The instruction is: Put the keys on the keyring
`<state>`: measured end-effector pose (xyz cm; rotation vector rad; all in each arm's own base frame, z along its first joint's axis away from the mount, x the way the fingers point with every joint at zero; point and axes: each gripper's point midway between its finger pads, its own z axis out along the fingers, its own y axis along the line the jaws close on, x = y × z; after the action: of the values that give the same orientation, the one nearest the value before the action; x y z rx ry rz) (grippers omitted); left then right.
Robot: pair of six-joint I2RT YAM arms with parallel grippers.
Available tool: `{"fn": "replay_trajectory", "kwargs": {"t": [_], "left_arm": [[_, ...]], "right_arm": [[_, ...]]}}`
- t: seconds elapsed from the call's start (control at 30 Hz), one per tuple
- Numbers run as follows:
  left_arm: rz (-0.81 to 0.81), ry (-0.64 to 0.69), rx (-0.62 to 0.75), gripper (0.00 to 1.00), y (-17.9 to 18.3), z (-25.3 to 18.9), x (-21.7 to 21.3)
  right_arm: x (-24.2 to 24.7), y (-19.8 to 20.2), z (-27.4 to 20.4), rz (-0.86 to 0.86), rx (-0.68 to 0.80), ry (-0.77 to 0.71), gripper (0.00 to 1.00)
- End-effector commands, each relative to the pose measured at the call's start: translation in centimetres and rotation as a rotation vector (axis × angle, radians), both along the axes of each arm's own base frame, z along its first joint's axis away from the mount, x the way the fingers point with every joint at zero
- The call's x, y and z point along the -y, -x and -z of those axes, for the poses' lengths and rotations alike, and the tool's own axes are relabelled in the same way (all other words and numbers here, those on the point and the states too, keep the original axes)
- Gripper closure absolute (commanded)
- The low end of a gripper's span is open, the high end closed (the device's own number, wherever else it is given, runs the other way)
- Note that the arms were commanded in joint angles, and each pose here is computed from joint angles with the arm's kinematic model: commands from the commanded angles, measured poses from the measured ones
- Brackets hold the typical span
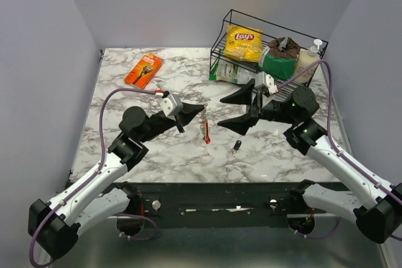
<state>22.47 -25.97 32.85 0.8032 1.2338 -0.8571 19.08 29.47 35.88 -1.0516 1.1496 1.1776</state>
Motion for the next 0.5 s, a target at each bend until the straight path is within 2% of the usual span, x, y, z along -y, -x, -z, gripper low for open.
{"fn": "replay_trajectory", "kwargs": {"t": [0.0,0.2,0.37,0.47], "left_arm": [[-0.197,-0.108,0.090,1.00,-2.2,2.2,-1.2],[-0.267,-0.186,0.068,1.00,-2.8,5.4,-1.2],[-0.377,-0.215,0.011,1.00,-4.1,7.9,-2.7],[-0.425,-0.212,-0.025,1.00,-4.6,9.6,-3.3]], "right_arm": [[0.9,-2.8,3.1,0.184,-0.081,0.064,0.15],[2.1,-5.1,9.2,0.345,-0.289,0.221,0.14],[5.5,-6.6,18.3,0.605,-0.586,0.455,0.13],[7.2,-5.5,22.7,0.690,-0.731,0.564,0.13]]}}
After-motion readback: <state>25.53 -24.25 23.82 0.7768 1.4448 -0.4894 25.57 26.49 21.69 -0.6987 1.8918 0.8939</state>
